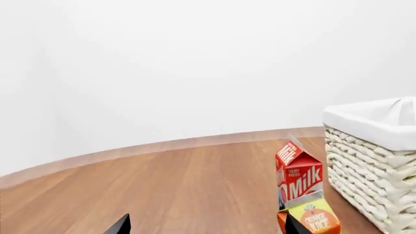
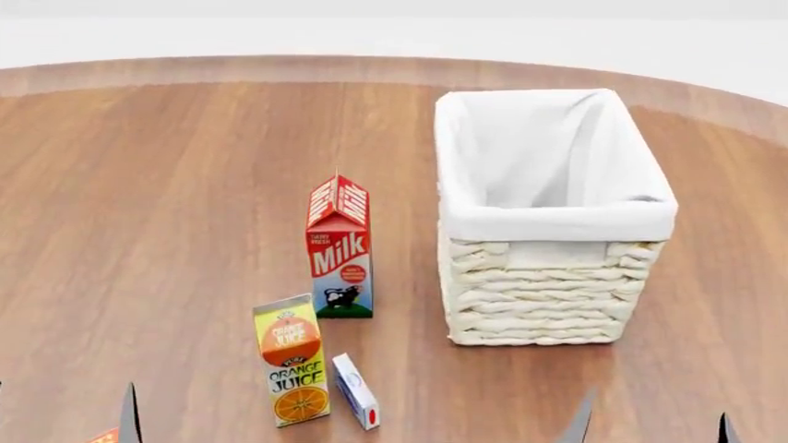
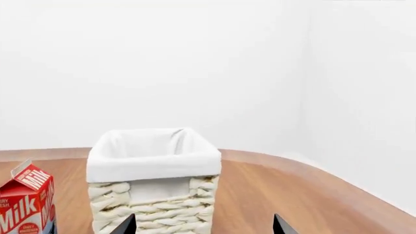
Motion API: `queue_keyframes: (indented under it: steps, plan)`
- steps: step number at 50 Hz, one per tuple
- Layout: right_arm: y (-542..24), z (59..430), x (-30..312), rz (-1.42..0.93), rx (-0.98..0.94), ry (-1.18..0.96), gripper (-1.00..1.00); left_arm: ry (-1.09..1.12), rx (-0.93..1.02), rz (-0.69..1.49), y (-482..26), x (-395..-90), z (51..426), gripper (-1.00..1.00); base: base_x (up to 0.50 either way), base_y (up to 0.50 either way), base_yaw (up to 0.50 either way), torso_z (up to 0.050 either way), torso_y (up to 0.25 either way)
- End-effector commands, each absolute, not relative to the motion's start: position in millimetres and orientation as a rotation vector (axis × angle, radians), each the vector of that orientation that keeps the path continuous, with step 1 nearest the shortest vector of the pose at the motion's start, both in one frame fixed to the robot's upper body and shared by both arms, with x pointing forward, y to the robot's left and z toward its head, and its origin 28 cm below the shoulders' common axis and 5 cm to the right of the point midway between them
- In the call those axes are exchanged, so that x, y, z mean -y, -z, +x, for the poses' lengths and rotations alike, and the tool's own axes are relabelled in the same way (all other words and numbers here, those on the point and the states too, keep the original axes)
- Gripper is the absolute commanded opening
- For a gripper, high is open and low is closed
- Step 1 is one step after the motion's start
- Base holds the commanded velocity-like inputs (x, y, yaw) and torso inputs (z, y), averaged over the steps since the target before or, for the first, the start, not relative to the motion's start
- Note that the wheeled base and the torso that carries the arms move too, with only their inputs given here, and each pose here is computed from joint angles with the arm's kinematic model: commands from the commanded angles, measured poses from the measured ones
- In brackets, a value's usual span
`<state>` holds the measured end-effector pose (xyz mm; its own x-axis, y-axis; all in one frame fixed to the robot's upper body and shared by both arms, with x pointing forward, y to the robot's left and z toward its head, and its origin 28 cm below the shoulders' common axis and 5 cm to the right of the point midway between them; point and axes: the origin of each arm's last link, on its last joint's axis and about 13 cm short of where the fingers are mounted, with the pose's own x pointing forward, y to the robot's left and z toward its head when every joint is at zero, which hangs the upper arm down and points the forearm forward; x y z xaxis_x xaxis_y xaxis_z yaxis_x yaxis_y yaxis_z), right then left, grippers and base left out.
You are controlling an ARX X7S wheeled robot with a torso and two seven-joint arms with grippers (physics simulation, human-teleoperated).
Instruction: Pick up the alphabet soup, and put it in the basket.
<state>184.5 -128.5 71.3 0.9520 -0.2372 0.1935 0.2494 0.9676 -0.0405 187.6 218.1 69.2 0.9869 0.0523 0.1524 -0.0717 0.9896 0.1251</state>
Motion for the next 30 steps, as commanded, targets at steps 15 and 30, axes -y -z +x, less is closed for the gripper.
queue_keyframes:
  steps: [15,30]
  plan:
    - [-76.5,184.5,131.8,-0.067,0.200,0.273,1.00,-0.093,0.149,0.122,-72.9,-220.9,189.3,1.00,0.31,0.00,0.00,0.000,0.000]
    - [-75.6,168.9,126.1,-0.067,0.147,0.190,1.00,-0.112,0.173,0.116,-80.4,-227.9,180.6,1.00,0.00,0.00,0.00,0.000,0.000]
